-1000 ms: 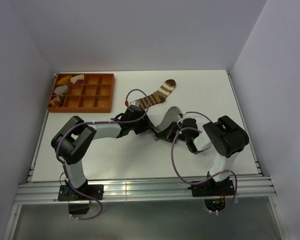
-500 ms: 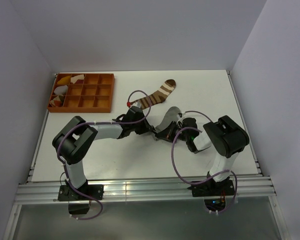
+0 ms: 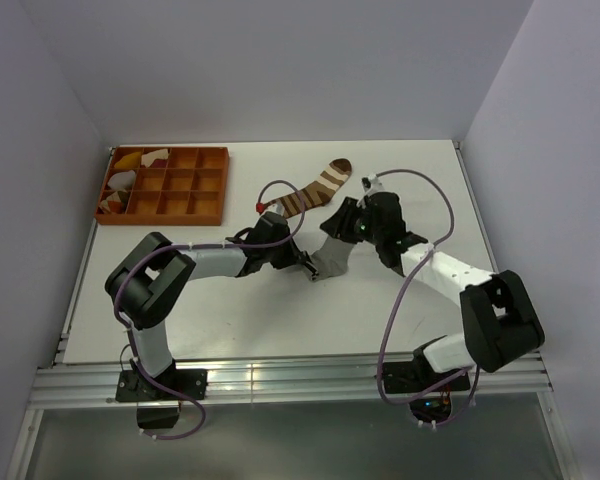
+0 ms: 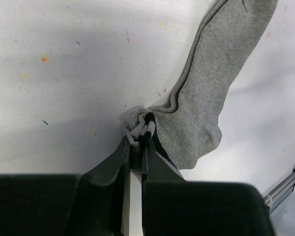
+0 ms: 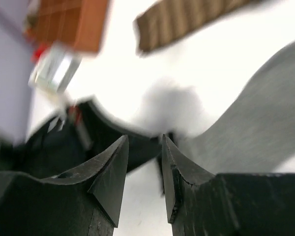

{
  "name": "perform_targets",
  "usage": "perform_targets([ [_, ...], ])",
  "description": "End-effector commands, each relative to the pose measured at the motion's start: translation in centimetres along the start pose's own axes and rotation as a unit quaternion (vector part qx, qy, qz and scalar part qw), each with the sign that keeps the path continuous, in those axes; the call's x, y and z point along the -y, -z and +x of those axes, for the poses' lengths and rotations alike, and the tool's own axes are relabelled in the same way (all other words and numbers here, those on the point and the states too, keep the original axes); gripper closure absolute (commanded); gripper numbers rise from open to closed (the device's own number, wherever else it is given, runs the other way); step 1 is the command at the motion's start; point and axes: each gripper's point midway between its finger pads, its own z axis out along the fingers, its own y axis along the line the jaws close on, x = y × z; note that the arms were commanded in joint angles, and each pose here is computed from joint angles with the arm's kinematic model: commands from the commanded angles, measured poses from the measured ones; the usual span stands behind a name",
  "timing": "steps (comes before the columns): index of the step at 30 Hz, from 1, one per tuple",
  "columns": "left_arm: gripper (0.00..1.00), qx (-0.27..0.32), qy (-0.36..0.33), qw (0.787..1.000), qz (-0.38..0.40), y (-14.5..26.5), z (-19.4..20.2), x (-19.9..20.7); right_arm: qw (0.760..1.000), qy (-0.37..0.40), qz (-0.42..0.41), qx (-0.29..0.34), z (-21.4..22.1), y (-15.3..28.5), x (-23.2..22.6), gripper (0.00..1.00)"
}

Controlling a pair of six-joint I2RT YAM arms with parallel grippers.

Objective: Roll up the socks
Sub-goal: Roll the sock at the center of the board.

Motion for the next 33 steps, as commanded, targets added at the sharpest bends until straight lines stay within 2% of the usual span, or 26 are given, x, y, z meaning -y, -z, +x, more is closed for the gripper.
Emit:
perform_targets([
  [1, 1.0, -0.003, -0.024, 0.999, -0.024, 0.1, 0.1, -0.7, 0.986, 0.045, 0.16, 0.001, -1.4, 0.6, 5.4, 0.59],
  [2, 1.0, -0.002, -0.027, 0.999, -0.023, 0.2, 0.0, -0.6, 0.981, 0.043, 0.187, -0.023, -0.4, 0.5, 6.8, 0.59],
  [5, 1.0, -0.004, -0.035, 0.999, -0.023, 0.3, 0.0, -0.5, 0.97, 0.039, 0.237, -0.042, -0.3, -0.4, 8.8, 0.59],
  [10, 1.0, -0.007, -0.045, 0.999, -0.026, 0.6, 0.2, -0.6, 0.96, 0.041, 0.272, -0.045, -1.0, -1.9, 10.3, 0.59],
  [16, 1.0, -0.001, -0.062, 0.997, -0.042, 1.1, -0.2, -1.1, 0.942, 0.044, 0.32, -0.087, -0.5, -4.0, 12.7, 0.6],
  [24, 1.0, -0.021, -0.104, 0.993, -0.056, 2.0, 0.7, -2.3, 0.935, 0.041, 0.34, -0.094, -2.3, -5.9, 13.6, 0.61],
  [28, 1.0, -0.029, -0.13, 0.989, -0.063, 2.2, 1.1, -2.7, 0.933, 0.037, 0.342, -0.103, -1.9, -6.5, 14.3, 0.61],
  [33, 1.0, -0.041, -0.135, 0.987, -0.079, 1.5, 1.5, -3.1, 0.941, 0.038, 0.321, -0.103, -1.7, -6.8, 13.8, 0.62],
])
